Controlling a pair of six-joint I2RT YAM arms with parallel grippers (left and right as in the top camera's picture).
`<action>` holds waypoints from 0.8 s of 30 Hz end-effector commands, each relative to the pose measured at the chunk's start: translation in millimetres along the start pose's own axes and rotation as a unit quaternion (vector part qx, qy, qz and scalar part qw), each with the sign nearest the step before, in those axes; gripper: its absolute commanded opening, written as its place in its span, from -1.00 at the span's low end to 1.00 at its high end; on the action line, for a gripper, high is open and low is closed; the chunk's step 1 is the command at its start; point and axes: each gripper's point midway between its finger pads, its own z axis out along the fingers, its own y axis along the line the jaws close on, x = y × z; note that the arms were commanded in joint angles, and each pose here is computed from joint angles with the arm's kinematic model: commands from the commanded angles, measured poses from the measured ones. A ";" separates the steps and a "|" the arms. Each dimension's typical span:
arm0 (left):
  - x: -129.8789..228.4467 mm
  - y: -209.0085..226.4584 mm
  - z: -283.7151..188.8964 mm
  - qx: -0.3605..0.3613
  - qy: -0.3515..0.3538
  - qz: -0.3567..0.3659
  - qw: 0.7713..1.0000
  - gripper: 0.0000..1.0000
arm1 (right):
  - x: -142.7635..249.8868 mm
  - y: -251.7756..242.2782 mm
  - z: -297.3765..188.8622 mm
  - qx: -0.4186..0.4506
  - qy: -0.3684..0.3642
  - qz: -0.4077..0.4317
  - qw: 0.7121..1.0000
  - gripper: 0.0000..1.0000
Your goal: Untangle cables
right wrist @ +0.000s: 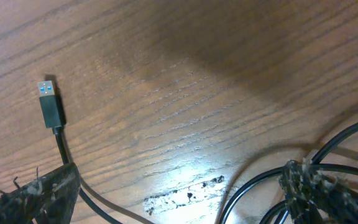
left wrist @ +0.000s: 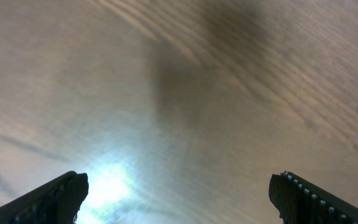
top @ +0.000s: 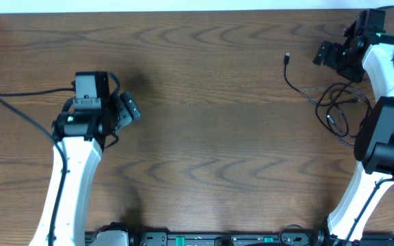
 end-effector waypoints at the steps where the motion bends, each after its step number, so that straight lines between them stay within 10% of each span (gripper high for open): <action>1: 8.2 15.3 0.7 -0.029 -0.007 0.015 0.999 0.96 | -10.6 8.0 -15.9 -0.010 -0.020 0.000 1.000 0.99; 24: 89.2 45.0 90.9 0.068 -0.201 -0.033 0.977 0.96 | -10.6 8.0 -15.9 -0.010 -0.020 0.000 1.000 0.98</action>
